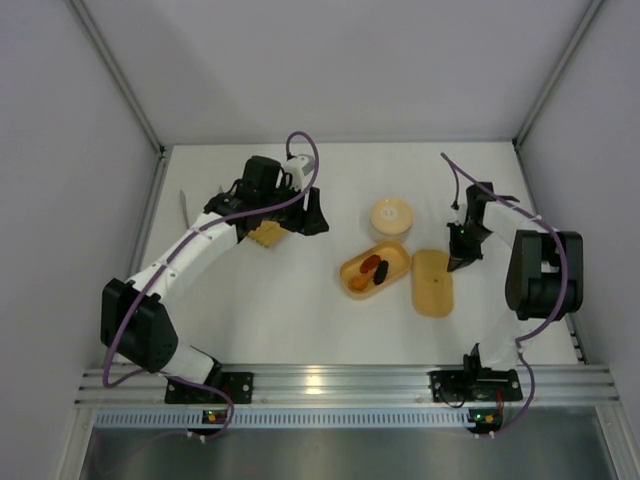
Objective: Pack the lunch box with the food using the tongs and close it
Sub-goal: Pick up the box lid from the center of the board.
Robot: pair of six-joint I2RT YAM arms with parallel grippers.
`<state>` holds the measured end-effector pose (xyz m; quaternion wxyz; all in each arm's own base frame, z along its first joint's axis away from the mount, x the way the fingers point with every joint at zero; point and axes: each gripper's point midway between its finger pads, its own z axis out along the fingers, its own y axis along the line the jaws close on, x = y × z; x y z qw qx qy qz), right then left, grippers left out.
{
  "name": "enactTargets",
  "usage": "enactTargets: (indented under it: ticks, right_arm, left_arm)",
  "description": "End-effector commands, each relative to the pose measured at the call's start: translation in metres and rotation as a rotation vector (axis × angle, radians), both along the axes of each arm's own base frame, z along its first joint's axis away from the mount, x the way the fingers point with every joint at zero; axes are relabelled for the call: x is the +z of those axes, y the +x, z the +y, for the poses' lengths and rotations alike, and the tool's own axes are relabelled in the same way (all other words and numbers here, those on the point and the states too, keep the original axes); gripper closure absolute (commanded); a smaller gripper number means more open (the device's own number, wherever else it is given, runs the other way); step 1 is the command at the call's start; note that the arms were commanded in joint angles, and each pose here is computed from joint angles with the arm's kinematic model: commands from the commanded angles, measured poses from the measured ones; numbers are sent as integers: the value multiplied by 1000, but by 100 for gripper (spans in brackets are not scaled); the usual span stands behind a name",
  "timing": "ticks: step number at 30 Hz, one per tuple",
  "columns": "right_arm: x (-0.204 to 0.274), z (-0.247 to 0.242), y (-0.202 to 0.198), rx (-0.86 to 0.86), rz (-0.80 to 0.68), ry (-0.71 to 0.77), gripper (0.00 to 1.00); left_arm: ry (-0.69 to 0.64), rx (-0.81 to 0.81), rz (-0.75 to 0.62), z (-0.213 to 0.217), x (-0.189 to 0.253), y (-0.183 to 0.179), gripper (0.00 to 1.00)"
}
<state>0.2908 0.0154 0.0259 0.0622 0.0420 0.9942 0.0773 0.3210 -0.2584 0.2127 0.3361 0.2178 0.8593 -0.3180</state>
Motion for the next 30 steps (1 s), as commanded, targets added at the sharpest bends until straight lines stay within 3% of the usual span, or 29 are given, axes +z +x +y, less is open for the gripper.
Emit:
enactTargets:
  ticks: [1, 10, 17, 22, 30]
  right_arm:
    - [43, -8, 28, 19, -196, -15, 100]
    - [121, 1, 39, 168, -527, 7, 100]
    - [166, 19, 34, 274, -734, 57, 100]
    - [188, 36, 25, 334, -818, 105, 100]
    - [217, 76, 2, 448, -902, 164, 100]
  left_arm:
    - [-121, -100, -63, -17, 22, -6, 36]
    - [-228, -205, -140, -50, 51, -1, 32]
    - [-323, -300, -126, -84, 63, -13, 12]
    - [-336, -385, -141, -118, 67, -24, 6]
    - [-353, -456, -90, -166, 59, -48, 7]
